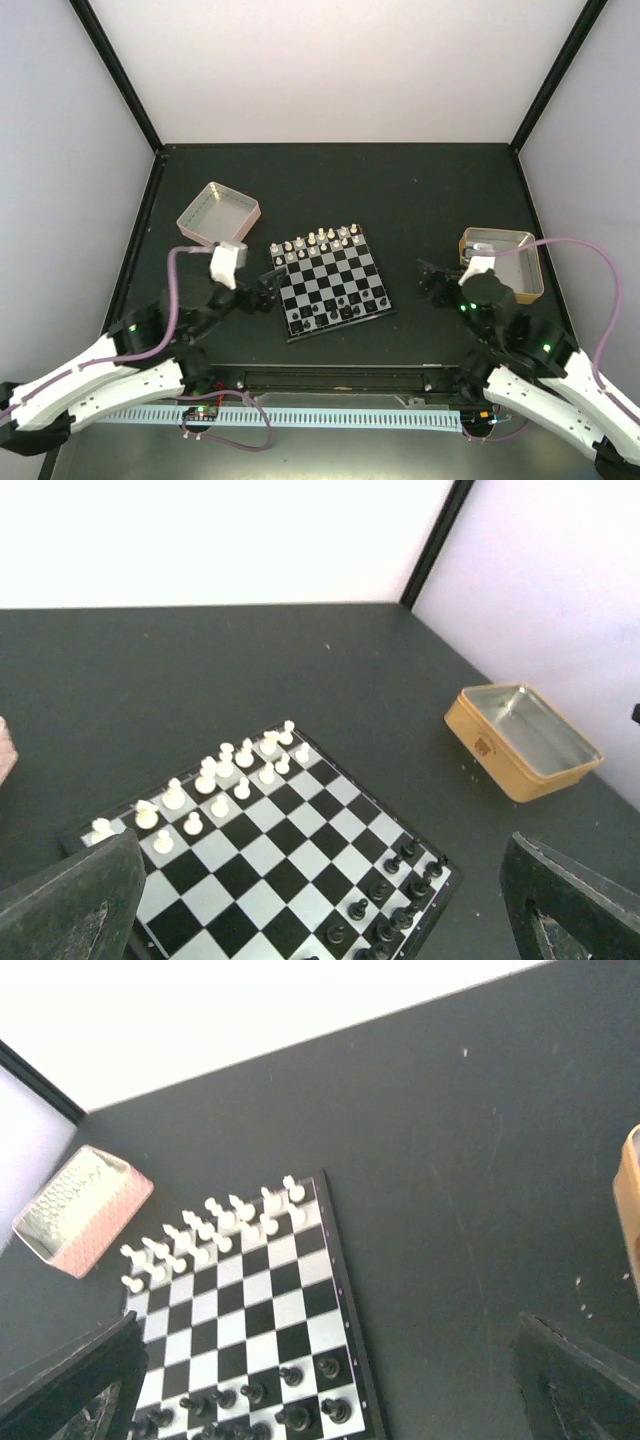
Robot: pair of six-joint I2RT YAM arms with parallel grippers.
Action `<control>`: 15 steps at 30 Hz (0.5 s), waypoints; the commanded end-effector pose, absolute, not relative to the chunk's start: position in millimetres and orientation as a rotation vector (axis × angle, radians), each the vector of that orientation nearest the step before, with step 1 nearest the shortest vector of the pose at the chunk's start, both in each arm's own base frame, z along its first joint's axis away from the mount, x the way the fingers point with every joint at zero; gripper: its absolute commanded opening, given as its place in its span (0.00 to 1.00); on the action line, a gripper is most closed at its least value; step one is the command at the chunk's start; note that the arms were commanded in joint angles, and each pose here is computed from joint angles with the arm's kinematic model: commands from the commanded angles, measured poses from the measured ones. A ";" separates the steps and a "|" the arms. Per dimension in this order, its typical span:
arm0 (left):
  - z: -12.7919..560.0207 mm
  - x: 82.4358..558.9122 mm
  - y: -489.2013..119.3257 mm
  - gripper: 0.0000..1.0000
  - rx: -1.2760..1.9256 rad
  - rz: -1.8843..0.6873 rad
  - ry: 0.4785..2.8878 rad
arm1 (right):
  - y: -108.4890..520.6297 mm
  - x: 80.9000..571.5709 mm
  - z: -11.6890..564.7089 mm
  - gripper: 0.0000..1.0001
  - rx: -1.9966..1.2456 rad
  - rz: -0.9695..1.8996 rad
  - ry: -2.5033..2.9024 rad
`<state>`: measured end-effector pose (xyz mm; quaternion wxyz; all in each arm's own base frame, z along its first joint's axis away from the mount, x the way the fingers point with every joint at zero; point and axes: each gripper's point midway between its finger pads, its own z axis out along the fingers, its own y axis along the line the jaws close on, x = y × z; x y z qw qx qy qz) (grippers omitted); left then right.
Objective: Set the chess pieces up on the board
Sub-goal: Reset both arms
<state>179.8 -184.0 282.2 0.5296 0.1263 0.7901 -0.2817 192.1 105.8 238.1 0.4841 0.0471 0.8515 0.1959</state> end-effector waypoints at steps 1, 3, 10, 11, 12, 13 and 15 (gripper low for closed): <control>303.9 168.8 -135.3 0.99 0.221 -0.619 1.842 | 72.3 184.0 267.8 1.00 0.157 0.404 1.993; 317.4 164.1 -117.6 0.99 0.187 -0.614 1.800 | 61.4 182.3 278.2 1.00 0.179 0.374 1.967; 349.9 156.1 -65.7 0.99 0.075 -0.537 1.724 | 35.8 179.5 307.7 1.00 0.244 0.315 1.874; 351.3 155.7 -61.2 0.99 0.065 -0.524 1.724 | 33.9 178.8 310.9 1.00 0.251 0.320 1.861; 351.8 155.0 -58.2 0.99 0.059 -0.518 1.726 | 32.2 178.1 314.1 1.00 0.257 0.325 1.849; 352.0 154.6 -56.3 0.99 0.056 -0.513 1.727 | 30.3 176.9 316.7 1.00 0.263 0.333 1.838; 351.8 153.8 -54.1 0.99 0.054 -0.512 1.727 | 28.1 174.8 320.3 1.00 0.269 0.348 1.824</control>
